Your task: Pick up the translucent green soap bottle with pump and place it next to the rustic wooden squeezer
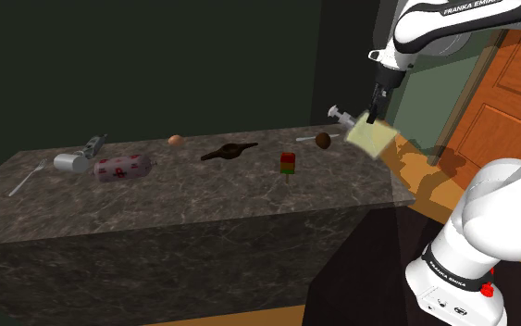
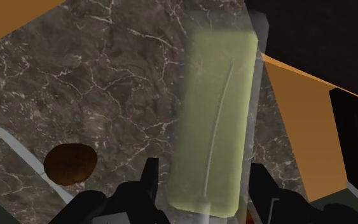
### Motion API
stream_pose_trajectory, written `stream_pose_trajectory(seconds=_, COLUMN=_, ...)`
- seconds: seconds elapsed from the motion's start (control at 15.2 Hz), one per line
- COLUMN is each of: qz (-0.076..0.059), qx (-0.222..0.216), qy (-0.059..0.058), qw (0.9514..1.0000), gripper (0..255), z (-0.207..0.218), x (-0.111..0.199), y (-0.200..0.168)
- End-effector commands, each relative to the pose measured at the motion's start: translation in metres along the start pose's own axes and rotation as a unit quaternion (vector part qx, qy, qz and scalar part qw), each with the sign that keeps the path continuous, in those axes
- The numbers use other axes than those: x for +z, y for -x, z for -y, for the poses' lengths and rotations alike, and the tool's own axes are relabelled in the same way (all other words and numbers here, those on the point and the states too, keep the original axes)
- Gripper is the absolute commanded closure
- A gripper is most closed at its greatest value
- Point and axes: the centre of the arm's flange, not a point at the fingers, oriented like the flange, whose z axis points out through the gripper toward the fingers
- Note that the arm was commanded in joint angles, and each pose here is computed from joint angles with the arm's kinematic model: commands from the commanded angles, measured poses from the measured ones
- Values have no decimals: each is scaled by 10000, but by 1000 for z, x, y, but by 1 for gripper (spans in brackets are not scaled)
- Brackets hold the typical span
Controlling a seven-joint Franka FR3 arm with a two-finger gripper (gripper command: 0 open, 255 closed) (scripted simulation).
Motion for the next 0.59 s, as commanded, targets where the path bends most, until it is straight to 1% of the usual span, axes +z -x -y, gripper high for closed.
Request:
stream_pose_trajectory(seconds=0.0, qz=0, qx=0, qy=-1, qw=10000, gripper=255, z=2, x=-10, y=-2)
stream_pose_trajectory(seconds=0.53, qz=0, qx=0, qy=-1, qw=10000, gripper=255, z=6, x=-52, y=-9)
